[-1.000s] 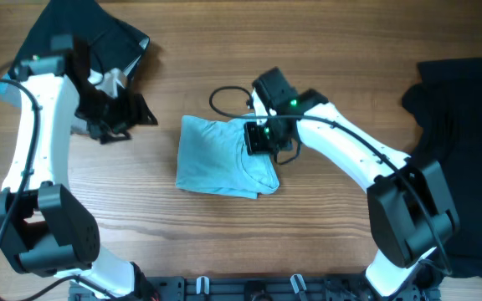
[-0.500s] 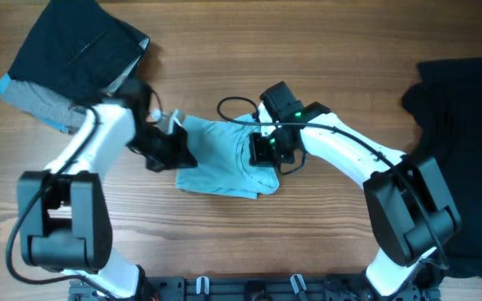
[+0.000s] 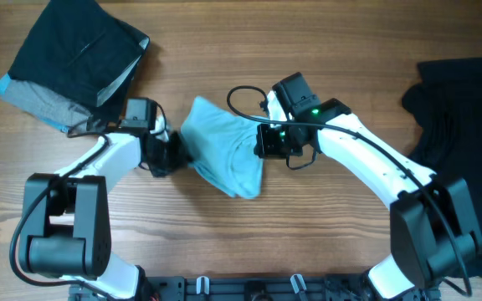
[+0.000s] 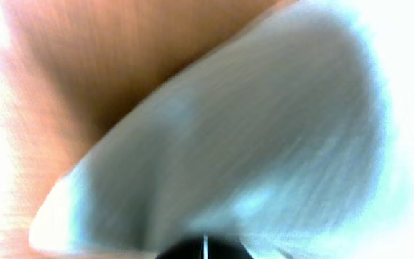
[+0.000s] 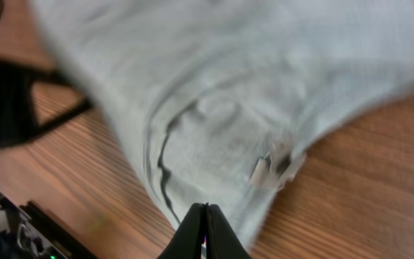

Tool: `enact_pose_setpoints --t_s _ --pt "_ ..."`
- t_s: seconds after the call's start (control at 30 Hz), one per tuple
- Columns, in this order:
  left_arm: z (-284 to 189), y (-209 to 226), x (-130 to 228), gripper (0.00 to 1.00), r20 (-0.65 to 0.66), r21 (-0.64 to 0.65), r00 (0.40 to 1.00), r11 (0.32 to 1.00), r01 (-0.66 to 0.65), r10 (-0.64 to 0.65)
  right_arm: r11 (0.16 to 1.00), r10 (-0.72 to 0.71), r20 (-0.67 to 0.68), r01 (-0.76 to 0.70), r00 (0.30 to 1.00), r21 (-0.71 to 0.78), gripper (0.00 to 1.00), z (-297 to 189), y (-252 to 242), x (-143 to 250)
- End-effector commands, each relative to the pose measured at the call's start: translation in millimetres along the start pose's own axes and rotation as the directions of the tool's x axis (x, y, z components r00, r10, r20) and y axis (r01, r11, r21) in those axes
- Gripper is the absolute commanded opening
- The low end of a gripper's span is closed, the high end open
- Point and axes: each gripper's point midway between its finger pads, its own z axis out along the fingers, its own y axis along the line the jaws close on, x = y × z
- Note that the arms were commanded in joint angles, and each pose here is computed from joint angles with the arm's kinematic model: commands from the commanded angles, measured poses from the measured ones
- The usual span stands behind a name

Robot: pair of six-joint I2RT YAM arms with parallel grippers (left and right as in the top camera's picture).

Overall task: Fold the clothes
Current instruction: 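Grasp the bundle's sides with both grippers and lift it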

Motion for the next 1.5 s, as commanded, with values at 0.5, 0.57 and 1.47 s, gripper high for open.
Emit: enact_pose_setpoints --t_s 0.5,0.57,1.47 --pt "-68.1 -58.5 -22.6 1.0 -0.078 0.121 0.994 0.991 -0.062 0.072 0.994 0.048 0.07 -0.041 0.996 -0.105 0.05 41.7 17.0 -32.9" --pt "-69.4 -49.9 -10.8 1.0 -0.131 0.091 0.991 0.996 -0.021 0.033 0.992 0.049 0.043 -0.044 0.998 -0.116 0.04 52.4 16.7 -29.1" --pt "25.5 -6.9 30.3 1.0 -0.103 0.101 0.994 0.994 0.034 -0.023 0.991 0.082 0.01 -0.08 0.997 -0.107 0.04 72.3 8.0 -25.4"
